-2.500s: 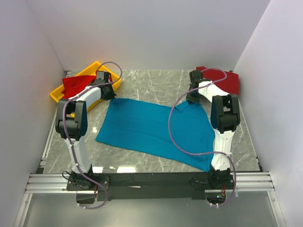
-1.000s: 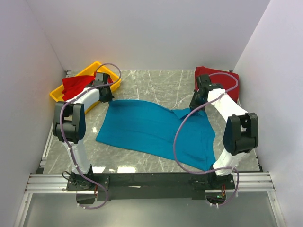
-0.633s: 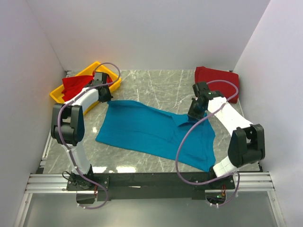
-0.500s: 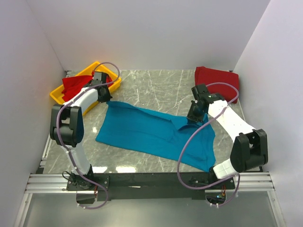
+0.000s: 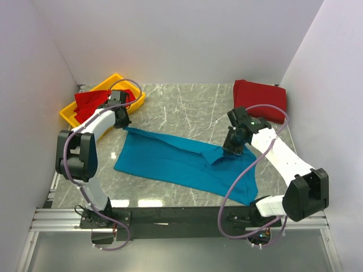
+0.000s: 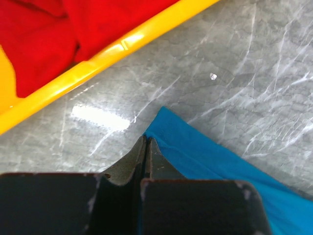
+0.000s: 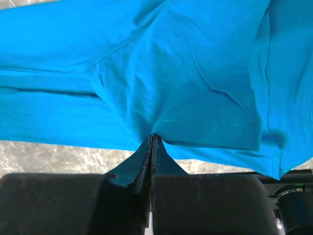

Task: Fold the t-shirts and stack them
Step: Fold the tshirt

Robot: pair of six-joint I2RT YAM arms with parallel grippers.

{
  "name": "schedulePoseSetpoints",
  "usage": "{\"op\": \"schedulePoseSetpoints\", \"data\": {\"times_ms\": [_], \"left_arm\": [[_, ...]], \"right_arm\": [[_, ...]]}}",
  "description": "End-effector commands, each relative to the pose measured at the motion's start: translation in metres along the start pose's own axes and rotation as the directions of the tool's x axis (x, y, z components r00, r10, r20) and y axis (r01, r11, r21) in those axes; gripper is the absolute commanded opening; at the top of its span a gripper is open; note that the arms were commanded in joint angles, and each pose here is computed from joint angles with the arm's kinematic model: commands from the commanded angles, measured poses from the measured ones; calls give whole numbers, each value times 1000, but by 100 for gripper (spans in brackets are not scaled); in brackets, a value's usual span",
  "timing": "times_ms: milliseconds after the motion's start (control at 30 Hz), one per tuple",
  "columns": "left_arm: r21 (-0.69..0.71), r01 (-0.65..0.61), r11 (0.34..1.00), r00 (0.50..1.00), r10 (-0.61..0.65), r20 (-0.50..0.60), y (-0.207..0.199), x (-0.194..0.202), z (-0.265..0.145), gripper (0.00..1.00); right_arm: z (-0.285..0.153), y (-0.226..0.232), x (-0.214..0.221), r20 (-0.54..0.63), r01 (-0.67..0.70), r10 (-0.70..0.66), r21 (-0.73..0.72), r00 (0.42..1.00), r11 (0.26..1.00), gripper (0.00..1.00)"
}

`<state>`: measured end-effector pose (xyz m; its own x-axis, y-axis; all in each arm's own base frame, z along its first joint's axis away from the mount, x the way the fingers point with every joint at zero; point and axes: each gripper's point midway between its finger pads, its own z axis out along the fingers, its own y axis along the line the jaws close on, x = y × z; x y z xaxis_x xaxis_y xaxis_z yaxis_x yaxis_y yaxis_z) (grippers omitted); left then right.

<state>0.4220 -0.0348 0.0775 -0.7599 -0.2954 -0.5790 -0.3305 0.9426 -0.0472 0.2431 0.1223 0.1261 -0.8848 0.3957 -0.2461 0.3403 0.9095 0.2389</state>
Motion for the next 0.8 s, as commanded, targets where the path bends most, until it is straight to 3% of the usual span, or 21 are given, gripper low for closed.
{"op": "schedulePoseSetpoints", "data": {"times_ms": [0,767], "left_arm": [[-37,-8,999,998,10,58,12,-12,-19,0],[-108,-5,994,1000,8,23,35,11,-33,0]], "right_arm": [[-10,-5,13,-3,-12,12,9,1000,1000,0],[-7,-8,74,-83,-11,11,3,997,1000,0]]}}
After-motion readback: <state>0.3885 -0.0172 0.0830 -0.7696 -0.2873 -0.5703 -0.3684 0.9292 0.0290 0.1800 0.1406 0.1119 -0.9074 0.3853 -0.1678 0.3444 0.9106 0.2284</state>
